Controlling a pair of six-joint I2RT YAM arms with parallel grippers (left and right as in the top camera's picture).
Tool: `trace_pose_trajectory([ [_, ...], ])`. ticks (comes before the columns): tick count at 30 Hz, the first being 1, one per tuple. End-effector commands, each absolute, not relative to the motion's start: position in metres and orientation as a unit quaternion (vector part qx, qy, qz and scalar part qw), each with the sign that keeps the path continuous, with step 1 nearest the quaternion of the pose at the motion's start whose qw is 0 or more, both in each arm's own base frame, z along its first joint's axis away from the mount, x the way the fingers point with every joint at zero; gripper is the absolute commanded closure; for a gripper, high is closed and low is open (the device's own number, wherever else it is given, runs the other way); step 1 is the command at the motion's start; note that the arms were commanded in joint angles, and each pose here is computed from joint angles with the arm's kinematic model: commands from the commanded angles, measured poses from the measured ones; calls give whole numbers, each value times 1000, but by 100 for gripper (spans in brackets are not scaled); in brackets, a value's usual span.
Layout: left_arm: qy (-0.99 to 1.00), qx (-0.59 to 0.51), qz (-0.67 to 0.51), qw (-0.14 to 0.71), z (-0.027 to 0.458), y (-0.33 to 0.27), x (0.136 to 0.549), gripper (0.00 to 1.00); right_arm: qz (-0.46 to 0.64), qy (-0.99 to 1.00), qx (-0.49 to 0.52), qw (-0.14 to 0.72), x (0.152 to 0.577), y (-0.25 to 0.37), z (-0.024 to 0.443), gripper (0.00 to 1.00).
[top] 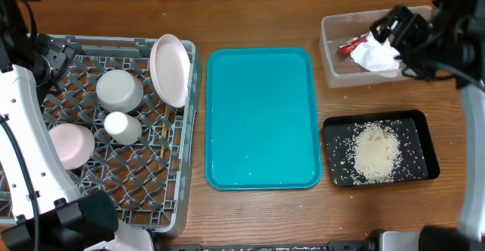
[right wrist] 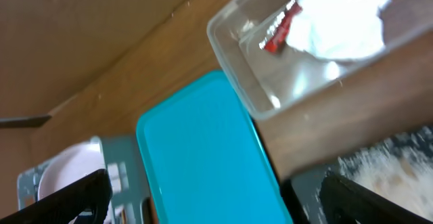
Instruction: Sort waste into correct bins and load items into the dishwasher
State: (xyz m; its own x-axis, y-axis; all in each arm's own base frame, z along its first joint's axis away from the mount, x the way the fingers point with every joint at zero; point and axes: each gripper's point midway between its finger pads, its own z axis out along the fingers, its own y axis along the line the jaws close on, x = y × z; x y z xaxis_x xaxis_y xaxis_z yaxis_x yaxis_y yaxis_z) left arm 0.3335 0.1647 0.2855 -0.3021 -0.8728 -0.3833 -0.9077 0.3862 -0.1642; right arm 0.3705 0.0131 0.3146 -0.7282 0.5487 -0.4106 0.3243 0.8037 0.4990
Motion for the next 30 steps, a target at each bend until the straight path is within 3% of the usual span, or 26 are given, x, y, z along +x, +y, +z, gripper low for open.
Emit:
trace_pose_trajectory([
  [1,797,-563,47,215,288,169,333,0,169,912,238,289,347,11,327,0],
  [13,797,-563,47,215,288,169,333,0,146,936,226,229,256,27,331,0],
  [30,797,-563,47,215,288,169,333,0,127,945,227,196,241,26,321,0],
])
